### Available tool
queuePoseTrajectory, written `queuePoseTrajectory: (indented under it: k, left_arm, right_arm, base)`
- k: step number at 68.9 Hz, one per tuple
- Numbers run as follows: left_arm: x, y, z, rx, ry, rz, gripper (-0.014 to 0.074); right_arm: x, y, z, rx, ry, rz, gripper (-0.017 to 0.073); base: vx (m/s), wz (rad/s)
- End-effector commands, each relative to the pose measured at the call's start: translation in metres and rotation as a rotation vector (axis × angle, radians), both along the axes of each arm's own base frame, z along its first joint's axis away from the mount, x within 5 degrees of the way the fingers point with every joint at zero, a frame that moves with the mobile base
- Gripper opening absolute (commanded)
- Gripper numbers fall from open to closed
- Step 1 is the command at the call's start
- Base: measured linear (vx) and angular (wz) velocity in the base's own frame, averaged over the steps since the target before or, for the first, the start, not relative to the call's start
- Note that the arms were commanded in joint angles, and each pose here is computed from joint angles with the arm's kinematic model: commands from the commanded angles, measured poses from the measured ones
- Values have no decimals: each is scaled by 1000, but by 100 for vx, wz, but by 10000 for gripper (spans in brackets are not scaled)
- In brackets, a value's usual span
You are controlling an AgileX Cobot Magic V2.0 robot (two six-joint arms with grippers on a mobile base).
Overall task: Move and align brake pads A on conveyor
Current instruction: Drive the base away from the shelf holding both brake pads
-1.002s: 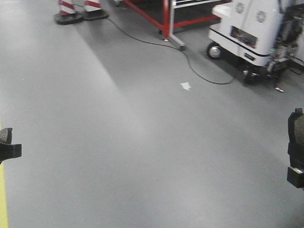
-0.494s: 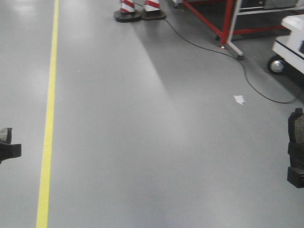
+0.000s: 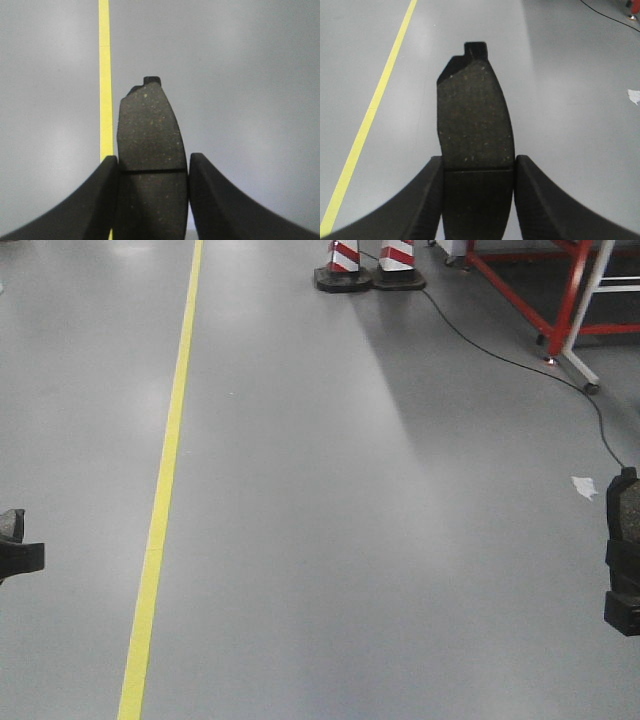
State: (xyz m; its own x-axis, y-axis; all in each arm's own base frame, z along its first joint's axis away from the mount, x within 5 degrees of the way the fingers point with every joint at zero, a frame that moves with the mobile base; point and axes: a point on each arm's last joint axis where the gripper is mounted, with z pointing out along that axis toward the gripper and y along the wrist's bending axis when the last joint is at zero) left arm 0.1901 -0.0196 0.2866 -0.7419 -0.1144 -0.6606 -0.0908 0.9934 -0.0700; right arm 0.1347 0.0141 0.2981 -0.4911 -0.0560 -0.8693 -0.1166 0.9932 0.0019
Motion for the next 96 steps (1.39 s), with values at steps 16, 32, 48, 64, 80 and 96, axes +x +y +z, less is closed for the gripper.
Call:
queuePoseTrajectory:
  k: [16, 32, 48, 64, 80, 96]
  left_arm:
    - [3, -2, 17, -14, -111, -18, 93]
    - [3, -2, 17, -14, -111, -18, 93]
    - [3, -2, 17, -14, -112, -18, 93]
    - [3, -2, 17, -14, -111, -18, 93]
    - [3, -2, 17, -15, -112, -18, 93]
    - [3, -2, 17, -15, -111, -18, 93]
  right_arm:
    - [4, -1, 18, 8, -120, -9, 70]
    - [3, -1, 17, 7, -108, -8, 70]
    - [3, -1, 17, 7, -108, -8, 70]
    - [3, -1, 17, 7, -108, -8, 70]
    - [3, -1, 17, 7, -108, -8, 70]
    - [3, -1, 17, 7, -108, -8, 70]
  base:
    - [32, 11]
    - [41, 0]
    - [45, 0]
    - [49, 4]
    - [52, 10]
    - [54, 9]
